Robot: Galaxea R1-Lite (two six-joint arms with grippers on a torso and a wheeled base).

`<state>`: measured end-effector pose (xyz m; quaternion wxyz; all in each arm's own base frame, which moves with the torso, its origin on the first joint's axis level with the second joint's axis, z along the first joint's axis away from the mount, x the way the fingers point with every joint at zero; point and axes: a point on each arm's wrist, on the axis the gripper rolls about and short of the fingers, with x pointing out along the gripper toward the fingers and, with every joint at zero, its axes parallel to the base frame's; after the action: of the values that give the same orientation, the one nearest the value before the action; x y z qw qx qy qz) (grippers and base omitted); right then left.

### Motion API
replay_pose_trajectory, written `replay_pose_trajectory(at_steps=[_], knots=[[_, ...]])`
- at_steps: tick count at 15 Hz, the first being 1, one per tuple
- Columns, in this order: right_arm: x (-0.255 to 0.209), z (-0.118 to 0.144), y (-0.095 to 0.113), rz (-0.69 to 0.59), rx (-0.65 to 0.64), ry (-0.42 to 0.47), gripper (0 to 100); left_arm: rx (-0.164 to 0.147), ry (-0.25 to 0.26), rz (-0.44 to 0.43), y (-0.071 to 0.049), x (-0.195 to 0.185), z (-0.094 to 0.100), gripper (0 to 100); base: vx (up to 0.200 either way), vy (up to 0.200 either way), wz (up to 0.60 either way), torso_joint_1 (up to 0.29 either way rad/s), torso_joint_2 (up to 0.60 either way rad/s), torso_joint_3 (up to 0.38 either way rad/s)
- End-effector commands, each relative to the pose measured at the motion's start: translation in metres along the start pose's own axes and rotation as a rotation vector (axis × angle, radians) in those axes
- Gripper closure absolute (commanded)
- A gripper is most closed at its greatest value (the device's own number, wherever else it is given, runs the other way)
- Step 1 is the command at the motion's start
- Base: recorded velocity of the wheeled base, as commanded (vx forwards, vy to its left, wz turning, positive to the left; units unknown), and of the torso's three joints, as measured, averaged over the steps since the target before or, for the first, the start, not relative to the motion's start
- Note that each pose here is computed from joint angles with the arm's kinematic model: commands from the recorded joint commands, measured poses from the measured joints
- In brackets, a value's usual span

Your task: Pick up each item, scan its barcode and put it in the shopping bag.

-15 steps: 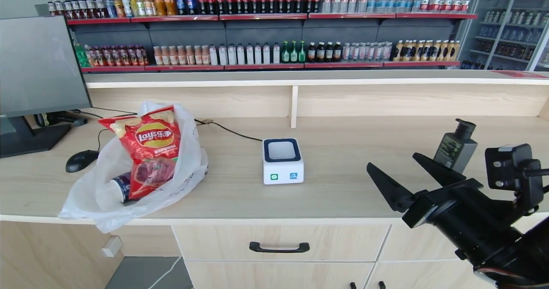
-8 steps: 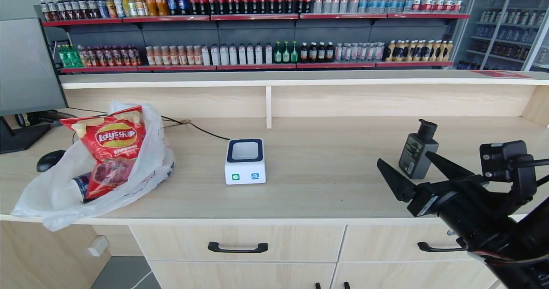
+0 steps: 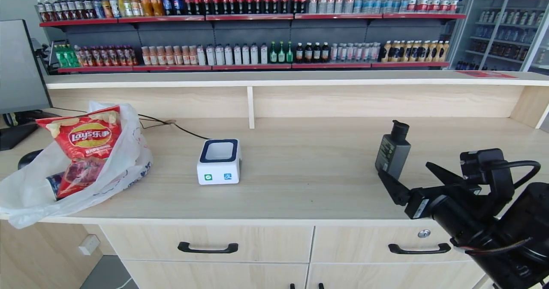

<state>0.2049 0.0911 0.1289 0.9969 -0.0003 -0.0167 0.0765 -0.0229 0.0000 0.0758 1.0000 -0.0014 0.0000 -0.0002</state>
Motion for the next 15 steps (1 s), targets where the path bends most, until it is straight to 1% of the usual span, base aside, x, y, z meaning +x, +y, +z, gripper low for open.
replay_pose_trajectory(at_steps=[1,2,3,5,7,11,15], knots=[[0.011,-0.007,-0.001,-0.017,-0.008,0.023,0,0.0,0.0,-0.001,0.0,0.0,0.0,0,0.0,0.0,0.0,0.0,0.0,0.0],[0.027,0.001,-0.004,-0.045,-0.014,-0.03,0,-0.002,0.0,0.002,0.0,0.0,0.0,0,0.0,0.0,0.0,0.0,0.0,0.0],[0.03,0.003,-0.002,-0.044,-0.01,-0.041,0,-0.002,0.0,0.002,0.0,0.0,0.0,0,0.0,0.0,0.0,0.0,0.0,0.0],[0.027,-0.002,-0.008,-0.062,-0.019,-0.013,0,0.0,0.0,-0.001,0.0,0.0,0.0,0,0.0,0.0,0.0,0.0,0.0,0.0],[0.022,-0.007,-0.007,-0.052,-0.025,0.01,0,0.001,0.0,0.0,0.0,0.0,0.0,0,0.0,-0.2,0.0,0.0,0.0,-0.002],[0.025,-0.009,-0.004,-0.046,-0.026,0.015,0,0.0,0.0,-0.001,0.0,0.0,0.0,0,0.0,-0.2,0.0,0.002,0.0,0.0],[0.028,-0.01,-0.003,-0.043,-0.026,0.016,0,0.0,0.0,0.002,0.0,0.0,0.0,0,0.0,0.0,0.0,0.0,0.0,0.0]])
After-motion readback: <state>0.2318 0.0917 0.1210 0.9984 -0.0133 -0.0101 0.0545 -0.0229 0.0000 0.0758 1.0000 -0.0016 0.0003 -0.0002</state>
